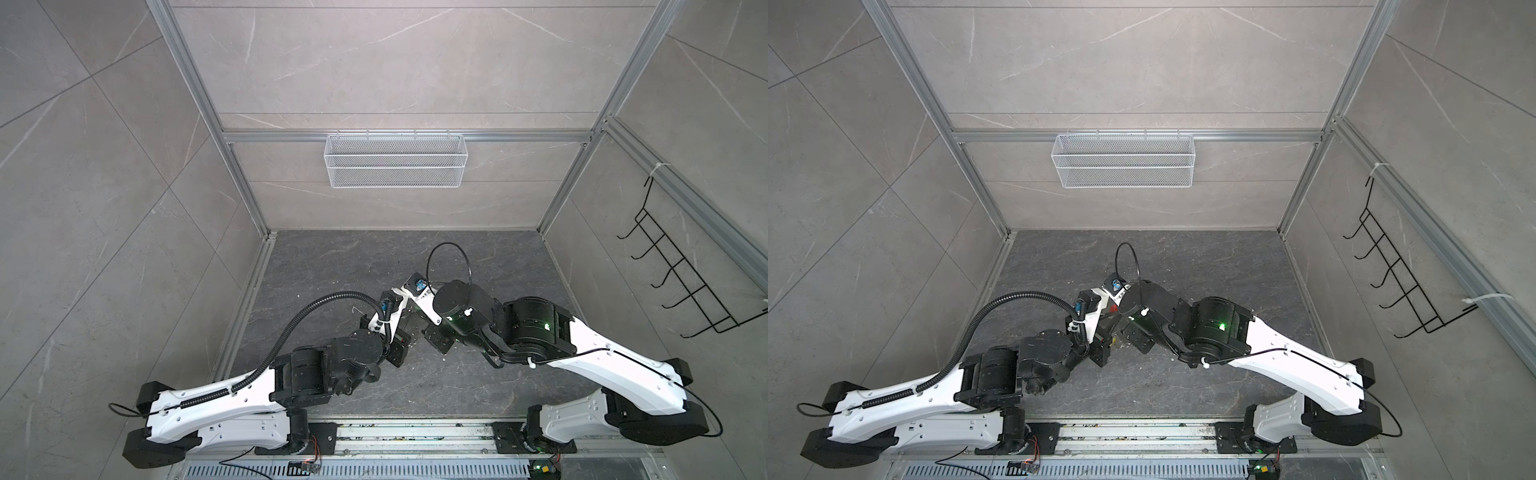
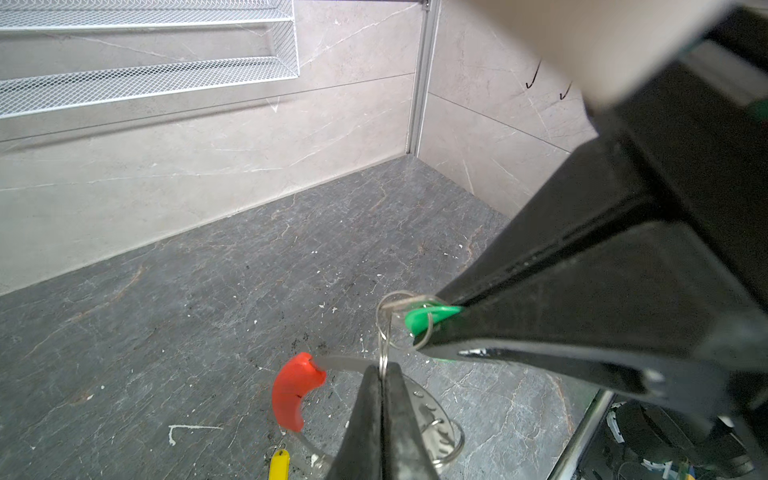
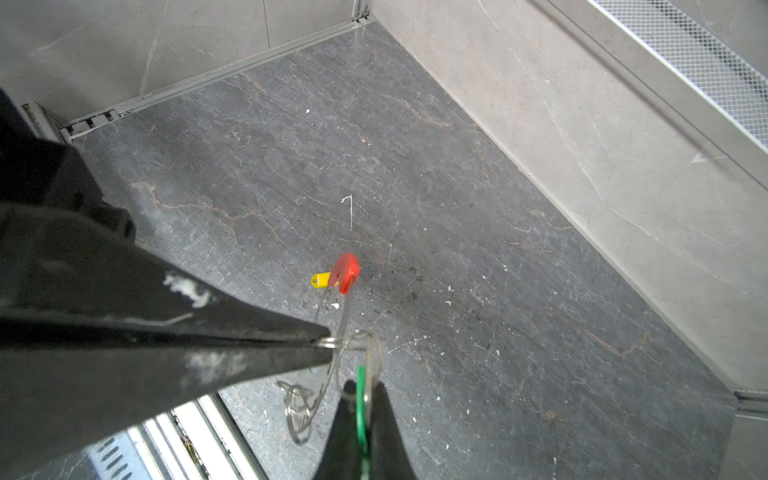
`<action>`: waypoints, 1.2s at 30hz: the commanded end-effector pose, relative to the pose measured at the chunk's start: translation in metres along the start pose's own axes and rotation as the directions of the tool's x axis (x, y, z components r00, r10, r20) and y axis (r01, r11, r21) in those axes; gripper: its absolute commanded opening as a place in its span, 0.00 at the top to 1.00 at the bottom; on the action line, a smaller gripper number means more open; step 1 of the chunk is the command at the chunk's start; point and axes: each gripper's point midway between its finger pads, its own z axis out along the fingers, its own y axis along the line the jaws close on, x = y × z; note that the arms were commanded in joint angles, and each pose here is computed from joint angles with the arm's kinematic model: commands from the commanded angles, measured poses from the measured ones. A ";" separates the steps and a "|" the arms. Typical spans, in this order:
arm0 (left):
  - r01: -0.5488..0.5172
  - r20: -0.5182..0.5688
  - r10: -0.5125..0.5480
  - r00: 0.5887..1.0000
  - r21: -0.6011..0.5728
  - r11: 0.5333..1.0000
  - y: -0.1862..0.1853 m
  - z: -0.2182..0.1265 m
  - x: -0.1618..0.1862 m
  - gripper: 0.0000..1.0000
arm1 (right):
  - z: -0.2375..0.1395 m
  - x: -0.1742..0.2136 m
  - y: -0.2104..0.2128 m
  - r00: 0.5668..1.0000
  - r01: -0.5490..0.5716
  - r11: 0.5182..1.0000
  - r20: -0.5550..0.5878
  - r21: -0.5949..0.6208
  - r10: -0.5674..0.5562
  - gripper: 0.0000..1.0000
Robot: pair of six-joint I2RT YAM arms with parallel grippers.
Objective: Remove the keys from the keyring
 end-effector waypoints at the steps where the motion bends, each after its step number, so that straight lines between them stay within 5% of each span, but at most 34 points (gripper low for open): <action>1: -0.066 -0.098 0.071 0.993 0.052 0.996 -0.005 0.002 0.026 1.00 | -0.017 -0.021 0.015 0.990 0.069 0.996 0.126 -0.057 -0.061 1.00; 6: -0.060 -0.098 0.065 0.993 0.060 0.996 0.001 -0.008 0.024 0.98 | -0.017 -0.018 0.014 0.989 0.073 0.996 0.133 -0.051 -0.066 1.00; 12: -0.046 -0.082 0.050 0.995 0.046 0.998 0.006 -0.012 0.023 0.64 | -0.017 -0.014 0.014 0.992 0.048 0.997 0.123 -0.057 -0.041 1.00; 25: 0.039 0.088 -0.054 0.995 0.169 0.985 0.011 -0.048 0.004 0.56 | -0.021 -0.005 0.009 0.993 0.033 0.998 0.114 -0.047 -0.027 1.00; 36: -0.096 0.234 0.050 0.971 0.190 0.977 0.011 -0.062 -0.015 0.51 | -0.034 -0.005 0.016 0.964 0.126 0.977 0.255 -0.172 -0.080 1.00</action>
